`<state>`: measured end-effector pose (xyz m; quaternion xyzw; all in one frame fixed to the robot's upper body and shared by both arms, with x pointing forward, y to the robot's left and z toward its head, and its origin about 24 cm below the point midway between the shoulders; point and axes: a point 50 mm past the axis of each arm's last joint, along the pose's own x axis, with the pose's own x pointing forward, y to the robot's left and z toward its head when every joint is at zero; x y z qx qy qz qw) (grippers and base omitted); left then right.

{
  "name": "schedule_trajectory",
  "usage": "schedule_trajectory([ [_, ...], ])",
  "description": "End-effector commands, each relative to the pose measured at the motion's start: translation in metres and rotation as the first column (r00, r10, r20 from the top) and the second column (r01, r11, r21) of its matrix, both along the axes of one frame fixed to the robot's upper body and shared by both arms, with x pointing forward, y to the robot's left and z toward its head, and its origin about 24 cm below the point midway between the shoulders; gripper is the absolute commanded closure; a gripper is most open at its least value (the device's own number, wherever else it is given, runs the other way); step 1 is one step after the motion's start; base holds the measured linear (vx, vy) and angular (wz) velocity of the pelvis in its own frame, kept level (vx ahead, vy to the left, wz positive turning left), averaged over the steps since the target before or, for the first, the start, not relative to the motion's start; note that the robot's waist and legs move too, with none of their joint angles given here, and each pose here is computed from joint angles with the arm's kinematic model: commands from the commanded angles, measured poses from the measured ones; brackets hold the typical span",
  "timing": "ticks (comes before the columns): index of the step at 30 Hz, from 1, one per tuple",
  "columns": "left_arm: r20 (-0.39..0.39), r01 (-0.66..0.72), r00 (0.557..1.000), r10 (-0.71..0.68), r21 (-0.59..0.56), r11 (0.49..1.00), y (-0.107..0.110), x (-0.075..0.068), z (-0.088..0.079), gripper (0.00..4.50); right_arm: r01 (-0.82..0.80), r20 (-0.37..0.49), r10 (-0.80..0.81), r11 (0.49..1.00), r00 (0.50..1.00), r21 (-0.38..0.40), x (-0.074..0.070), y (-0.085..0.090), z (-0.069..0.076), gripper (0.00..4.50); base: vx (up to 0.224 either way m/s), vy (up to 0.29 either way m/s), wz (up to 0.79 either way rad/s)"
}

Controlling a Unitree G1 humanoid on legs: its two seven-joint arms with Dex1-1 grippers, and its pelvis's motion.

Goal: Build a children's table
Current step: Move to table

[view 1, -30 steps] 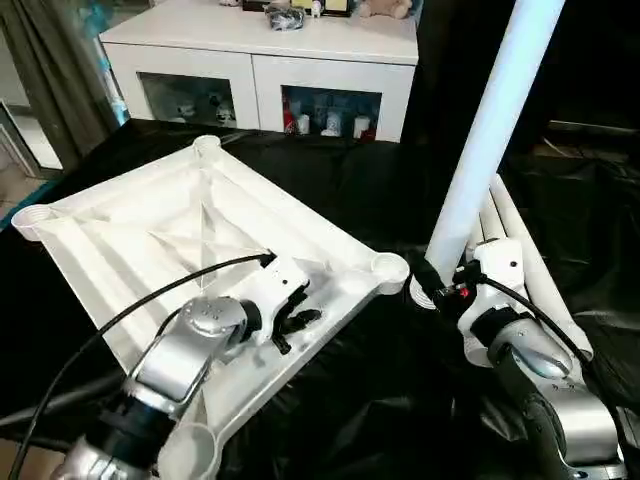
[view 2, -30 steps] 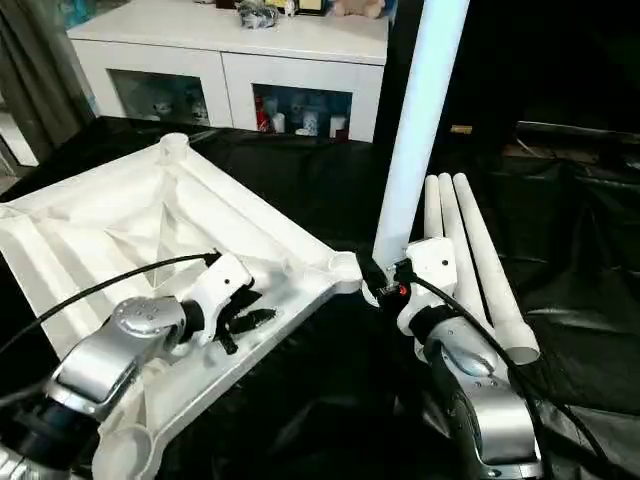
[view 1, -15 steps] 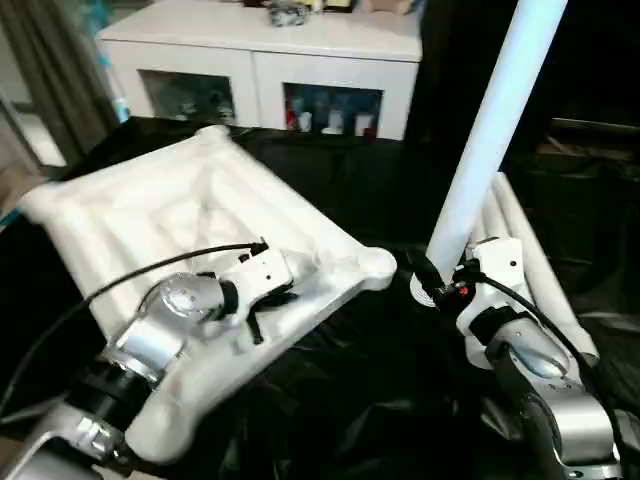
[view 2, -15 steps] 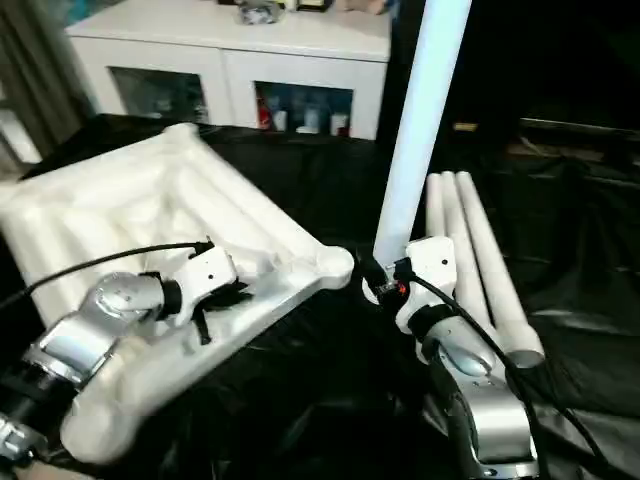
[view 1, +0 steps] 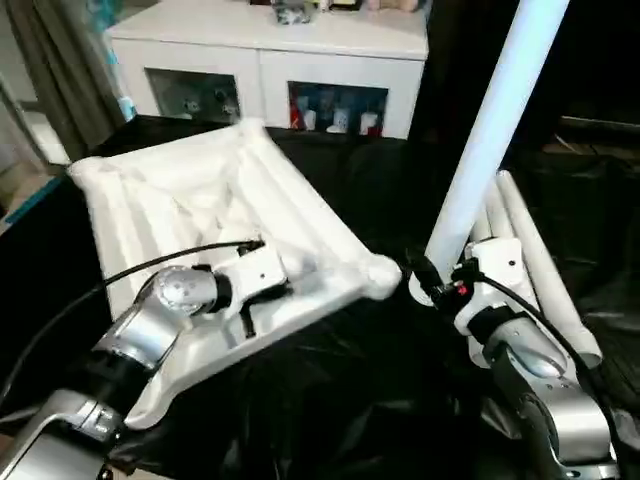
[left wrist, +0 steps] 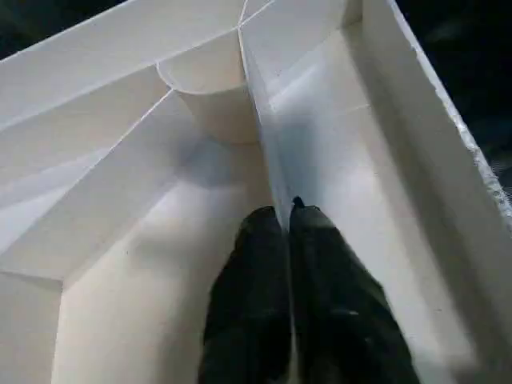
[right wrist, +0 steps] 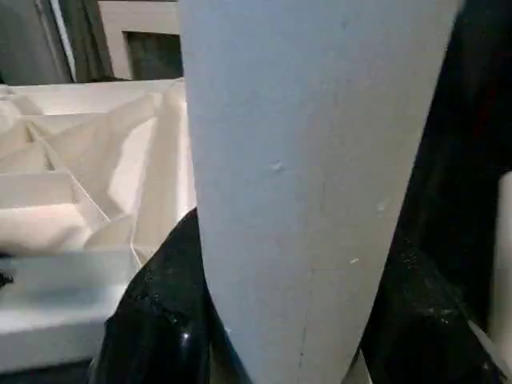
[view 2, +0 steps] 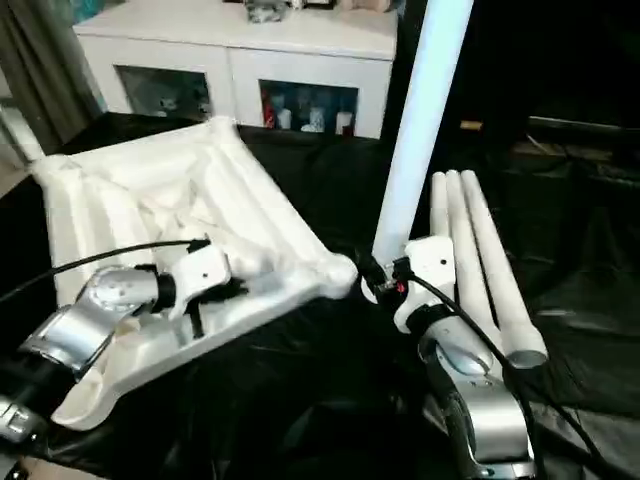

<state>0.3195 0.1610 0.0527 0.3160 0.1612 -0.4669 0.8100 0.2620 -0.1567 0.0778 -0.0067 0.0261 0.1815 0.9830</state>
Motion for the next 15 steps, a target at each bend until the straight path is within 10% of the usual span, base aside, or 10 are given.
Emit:
schedule_trajectory([
  [1,0.037,-0.022,0.999,0.023,-0.031,0.999,0.010,0.002,0.010,3.85,-0.028,0.018,0.027,0.999,0.999,0.019,0.000,0.002,0.005,2.58,0.000,0.000,0.00],
  [15,-0.114,-0.118,0.990,0.084,-0.339,0.933,-0.054,-0.007,0.027,3.54,-0.042,-0.013,0.042,0.999,0.999,0.014,0.005,-0.001,0.008,2.58,0.000,0.000,0.00],
])
